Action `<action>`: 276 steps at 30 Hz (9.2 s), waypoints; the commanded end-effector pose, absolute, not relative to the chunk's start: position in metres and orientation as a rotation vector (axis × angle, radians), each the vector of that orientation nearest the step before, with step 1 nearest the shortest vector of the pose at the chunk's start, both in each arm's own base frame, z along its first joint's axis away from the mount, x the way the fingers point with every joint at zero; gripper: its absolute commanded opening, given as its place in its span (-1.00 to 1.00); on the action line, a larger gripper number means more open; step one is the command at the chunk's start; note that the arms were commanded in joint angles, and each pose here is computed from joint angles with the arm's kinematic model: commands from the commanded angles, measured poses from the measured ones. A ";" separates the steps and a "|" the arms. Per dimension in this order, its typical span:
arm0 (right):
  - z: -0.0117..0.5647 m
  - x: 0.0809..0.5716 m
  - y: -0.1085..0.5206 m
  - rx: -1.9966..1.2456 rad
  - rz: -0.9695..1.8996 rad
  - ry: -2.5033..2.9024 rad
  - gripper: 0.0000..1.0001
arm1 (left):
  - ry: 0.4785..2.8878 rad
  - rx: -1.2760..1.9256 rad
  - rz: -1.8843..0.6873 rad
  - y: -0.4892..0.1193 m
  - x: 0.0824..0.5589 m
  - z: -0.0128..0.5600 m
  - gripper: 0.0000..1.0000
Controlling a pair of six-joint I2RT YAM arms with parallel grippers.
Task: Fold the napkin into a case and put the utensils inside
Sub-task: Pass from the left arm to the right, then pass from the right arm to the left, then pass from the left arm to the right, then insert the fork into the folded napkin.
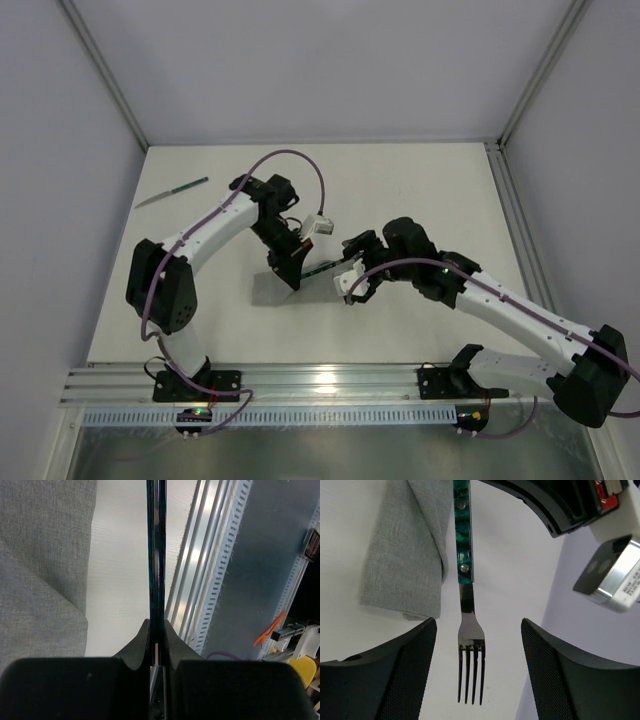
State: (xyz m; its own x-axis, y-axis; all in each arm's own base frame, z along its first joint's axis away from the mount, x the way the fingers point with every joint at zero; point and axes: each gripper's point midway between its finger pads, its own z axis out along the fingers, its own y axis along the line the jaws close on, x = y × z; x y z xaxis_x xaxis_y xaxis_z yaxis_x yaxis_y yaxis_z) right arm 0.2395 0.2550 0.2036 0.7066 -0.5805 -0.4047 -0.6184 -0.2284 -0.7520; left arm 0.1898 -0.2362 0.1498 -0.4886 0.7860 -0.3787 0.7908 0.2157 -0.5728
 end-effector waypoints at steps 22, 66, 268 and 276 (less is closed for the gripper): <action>0.165 0.249 0.248 -1.839 0.093 1.286 -0.94 | 2.478 1.466 -0.962 -0.235 0.214 0.147 -0.11; 0.091 0.221 0.225 -1.720 0.508 1.880 -0.94 | 2.415 1.195 -0.277 -0.248 0.274 0.093 -0.22; 0.064 0.281 0.260 0.146 1.085 2.580 -0.94 | 2.392 1.366 -0.124 -0.249 0.278 0.064 -1.00; 0.061 0.284 0.277 0.166 1.077 2.567 -0.94 | 2.396 1.363 -0.124 -0.247 0.277 0.065 -1.00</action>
